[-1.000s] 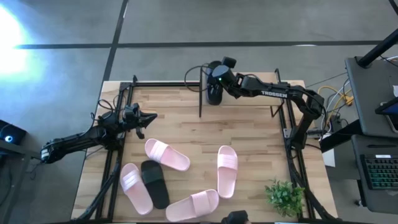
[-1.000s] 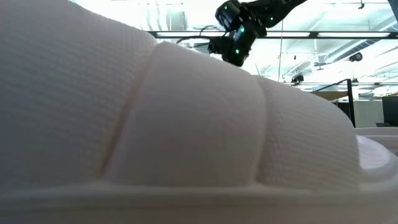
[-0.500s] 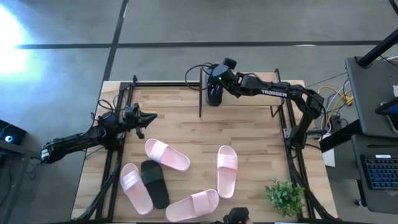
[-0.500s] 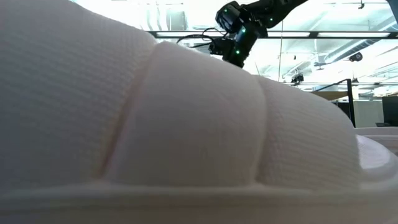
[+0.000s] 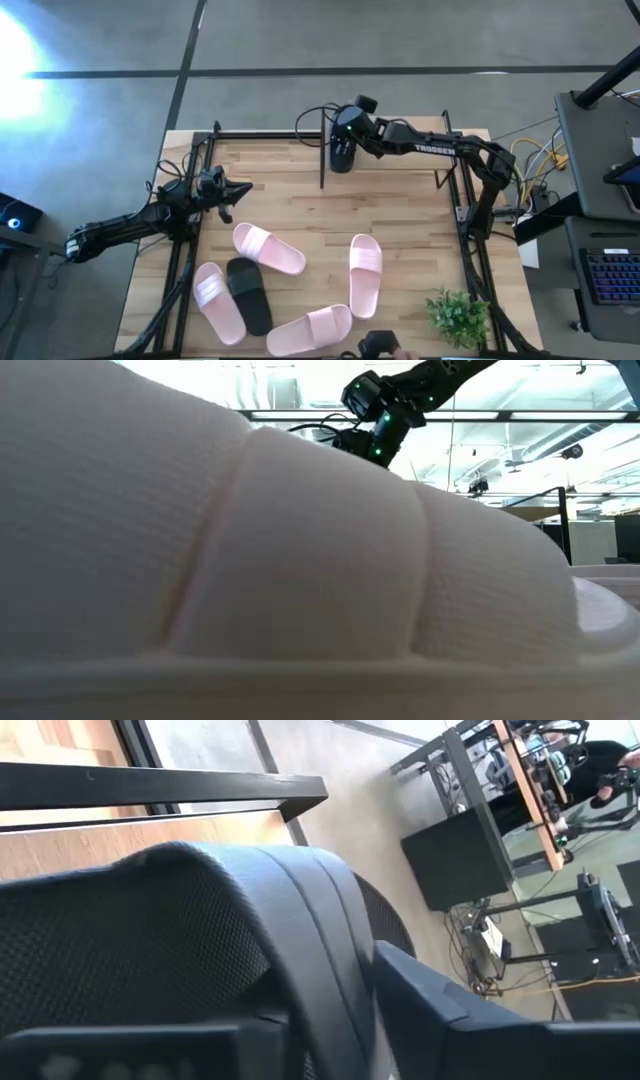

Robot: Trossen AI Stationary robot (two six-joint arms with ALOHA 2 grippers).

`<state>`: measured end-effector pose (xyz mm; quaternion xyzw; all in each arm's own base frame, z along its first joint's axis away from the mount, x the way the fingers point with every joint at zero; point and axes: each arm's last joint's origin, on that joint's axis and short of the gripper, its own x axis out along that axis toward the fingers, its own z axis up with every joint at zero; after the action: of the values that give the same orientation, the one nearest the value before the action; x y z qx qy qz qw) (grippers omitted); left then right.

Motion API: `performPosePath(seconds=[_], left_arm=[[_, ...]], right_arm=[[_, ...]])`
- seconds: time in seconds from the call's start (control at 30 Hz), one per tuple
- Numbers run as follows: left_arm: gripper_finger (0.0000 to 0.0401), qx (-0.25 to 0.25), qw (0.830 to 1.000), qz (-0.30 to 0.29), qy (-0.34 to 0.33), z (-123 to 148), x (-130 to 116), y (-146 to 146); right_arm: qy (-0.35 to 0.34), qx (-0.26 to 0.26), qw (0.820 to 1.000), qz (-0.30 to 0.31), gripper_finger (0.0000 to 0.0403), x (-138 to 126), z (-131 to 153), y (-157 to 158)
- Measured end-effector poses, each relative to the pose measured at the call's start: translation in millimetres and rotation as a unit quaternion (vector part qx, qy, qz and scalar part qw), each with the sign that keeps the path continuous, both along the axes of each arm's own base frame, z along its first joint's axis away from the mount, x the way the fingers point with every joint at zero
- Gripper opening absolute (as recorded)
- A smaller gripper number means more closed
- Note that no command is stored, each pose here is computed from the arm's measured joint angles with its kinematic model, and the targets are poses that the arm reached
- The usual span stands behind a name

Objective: Pick and place slides into the shelf
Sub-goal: Put the black slide on the shelf

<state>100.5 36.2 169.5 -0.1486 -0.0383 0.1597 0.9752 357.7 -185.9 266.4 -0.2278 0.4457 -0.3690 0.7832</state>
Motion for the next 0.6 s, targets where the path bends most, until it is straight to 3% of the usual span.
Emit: performPosePath(seconds=[0.23, 0.6], left_arm=[[0.0, 0.0, 1.0, 0.0, 0.0, 0, 0, 0], [0.0, 0.0, 1.0, 0.0, 0.0, 0, 0, 0]], right_arm=[[-0.002, -0.006, 1.0, 0.001, 0.0161, 3, 12, 0], [0.005, 0.025, 0.999, -0.025, 0.0166, 0, 16, 6]])
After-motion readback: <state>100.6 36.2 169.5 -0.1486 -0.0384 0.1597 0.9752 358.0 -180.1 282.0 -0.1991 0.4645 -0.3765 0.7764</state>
